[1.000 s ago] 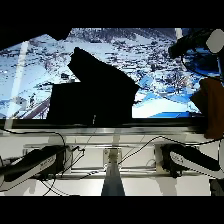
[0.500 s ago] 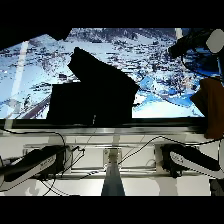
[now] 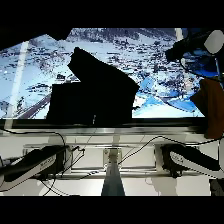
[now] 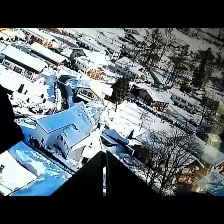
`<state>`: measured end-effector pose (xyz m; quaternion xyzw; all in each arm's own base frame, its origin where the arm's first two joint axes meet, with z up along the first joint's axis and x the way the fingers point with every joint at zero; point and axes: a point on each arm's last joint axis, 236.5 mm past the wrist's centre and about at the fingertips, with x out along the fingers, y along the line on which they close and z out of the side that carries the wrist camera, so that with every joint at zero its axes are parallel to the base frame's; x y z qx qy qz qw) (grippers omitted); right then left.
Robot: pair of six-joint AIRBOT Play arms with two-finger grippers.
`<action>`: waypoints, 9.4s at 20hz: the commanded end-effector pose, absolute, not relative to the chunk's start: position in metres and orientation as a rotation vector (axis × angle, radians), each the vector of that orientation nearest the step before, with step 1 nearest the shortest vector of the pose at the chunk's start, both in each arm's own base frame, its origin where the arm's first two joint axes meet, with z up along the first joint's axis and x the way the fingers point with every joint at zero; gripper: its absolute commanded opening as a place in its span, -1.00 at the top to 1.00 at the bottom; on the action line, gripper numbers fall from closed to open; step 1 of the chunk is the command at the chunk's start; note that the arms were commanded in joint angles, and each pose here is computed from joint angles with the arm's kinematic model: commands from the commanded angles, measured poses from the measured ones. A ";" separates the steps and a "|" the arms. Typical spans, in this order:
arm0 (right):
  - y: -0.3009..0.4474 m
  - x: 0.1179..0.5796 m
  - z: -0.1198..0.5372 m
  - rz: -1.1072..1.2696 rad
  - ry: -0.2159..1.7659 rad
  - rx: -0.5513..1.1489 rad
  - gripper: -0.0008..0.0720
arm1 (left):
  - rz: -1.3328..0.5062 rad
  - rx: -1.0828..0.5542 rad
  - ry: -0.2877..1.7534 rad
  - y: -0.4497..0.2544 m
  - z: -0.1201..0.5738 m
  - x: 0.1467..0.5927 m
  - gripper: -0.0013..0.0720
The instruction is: Fold the clothes and pants, and hang the long-sleeved shirts on hangers.
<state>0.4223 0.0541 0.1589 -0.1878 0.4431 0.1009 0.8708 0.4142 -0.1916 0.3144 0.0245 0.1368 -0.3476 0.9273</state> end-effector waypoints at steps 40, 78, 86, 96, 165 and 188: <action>0.225 0.214 -0.097 0.451 1.567 0.767 0.91 | -0.099 -0.188 1.573 0.041 -0.033 0.236 -0.64; 0.217 0.310 -0.066 0.412 1.222 0.713 0.91 | -0.344 -0.806 1.562 0.035 -0.112 0.227 -0.55; 0.217 0.310 -0.065 0.423 1.219 0.703 0.91 | -0.357 -0.749 1.516 0.045 -0.102 0.244 0.91; 0.255 0.362 0.161 0.852 0.673 0.374 0.91 | -0.711 -0.732 0.450 0.017 0.188 0.382 0.91; 0.055 0.352 -0.071 0.419 1.447 0.135 -0.74 | -0.469 -0.413 1.381 -0.123 -0.056 0.271 -0.98; 0.249 0.307 -0.074 0.928 1.603 0.662 -0.73 | -0.414 -0.402 1.297 -0.115 -0.057 0.293 -0.97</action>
